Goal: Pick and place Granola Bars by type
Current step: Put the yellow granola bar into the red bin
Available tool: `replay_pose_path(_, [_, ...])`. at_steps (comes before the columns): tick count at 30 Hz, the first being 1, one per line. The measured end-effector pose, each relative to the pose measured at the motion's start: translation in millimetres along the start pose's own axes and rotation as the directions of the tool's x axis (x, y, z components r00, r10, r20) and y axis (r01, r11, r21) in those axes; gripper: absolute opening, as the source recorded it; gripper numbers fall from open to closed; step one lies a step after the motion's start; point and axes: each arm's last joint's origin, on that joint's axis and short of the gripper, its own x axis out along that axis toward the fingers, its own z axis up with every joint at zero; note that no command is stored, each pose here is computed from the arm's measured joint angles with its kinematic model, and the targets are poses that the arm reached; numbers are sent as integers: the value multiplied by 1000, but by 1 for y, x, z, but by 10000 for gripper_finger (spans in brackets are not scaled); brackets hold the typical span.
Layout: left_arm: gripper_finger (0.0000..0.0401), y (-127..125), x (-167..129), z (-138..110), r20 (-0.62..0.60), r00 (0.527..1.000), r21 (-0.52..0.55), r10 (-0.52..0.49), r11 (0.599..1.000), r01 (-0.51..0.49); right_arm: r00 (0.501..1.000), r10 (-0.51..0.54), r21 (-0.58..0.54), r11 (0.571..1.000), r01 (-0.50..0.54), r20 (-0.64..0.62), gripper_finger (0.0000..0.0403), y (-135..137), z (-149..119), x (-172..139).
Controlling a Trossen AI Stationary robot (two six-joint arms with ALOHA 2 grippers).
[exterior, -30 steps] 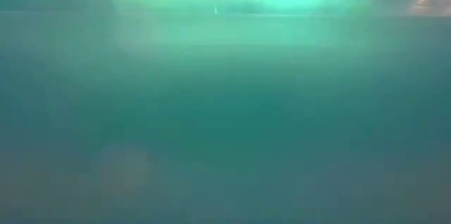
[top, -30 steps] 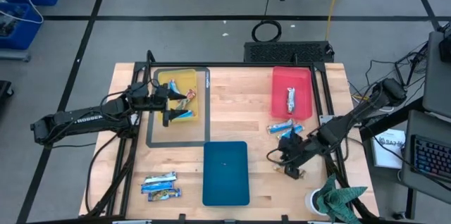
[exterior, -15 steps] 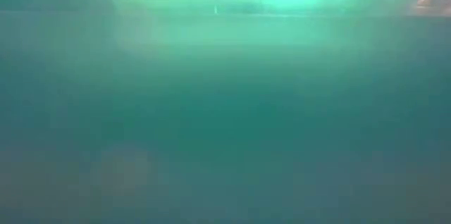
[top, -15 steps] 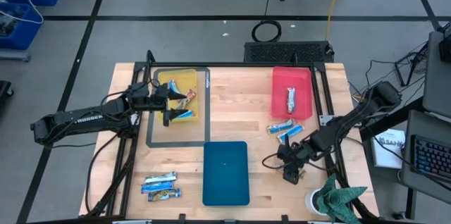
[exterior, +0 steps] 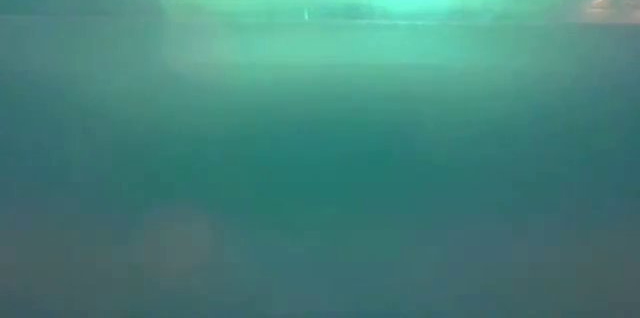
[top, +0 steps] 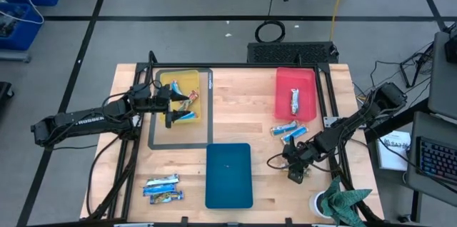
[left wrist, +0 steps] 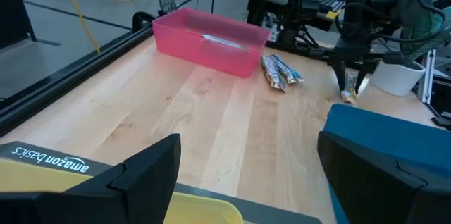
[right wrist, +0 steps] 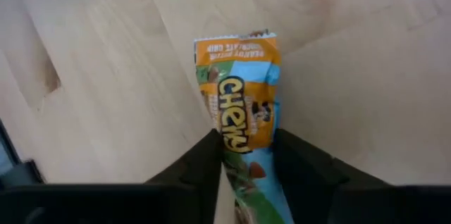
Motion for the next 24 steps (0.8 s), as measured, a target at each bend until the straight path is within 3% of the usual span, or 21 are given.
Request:
replay_pose_path(5, [337, 0, 0, 0, 0, 1000, 0, 1, 1000, -1, 994, 58, -156, 987, -43, 94, 25, 7, 5, -1])
replay_pose_path(10, [337, 0, 0, 0, 0, 1000, -1, 1, 1000, -1, 944, 165, -302, 950, -75, 286, 10, 19, 15, -13])
replay_pose_path(12, [337, 0, 0, 0, 0, 1000, 0, 1, 1000, -1, 911, 180, -359, 933, -38, 371, 6, 21, 17, -22])
replay_pose_path(14, [337, 0, 0, 0, 0, 1000, 0, 1, 1000, -1, 857, 169, -390, 920, 40, 487, 6, 21, 20, -35])
replay_pose_path(17, [337, 0, 0, 0, 0, 1000, 0, 1, 1000, -1, 726, 117, -355, 917, 183, 677, 3, 17, 28, -59])
replay_pose_path(21, [337, 0, 0, 0, 0, 1000, 0, 1, 1000, -1, 518, -47, -167, 918, 359, 854, 2, -2, 37, -92])
replay_pose_path(24, [337, 0, 0, 0, 0, 1000, 0, 1, 1000, -1, 452, -176, -19, 919, 395, 875, 1, -27, 43, -114])
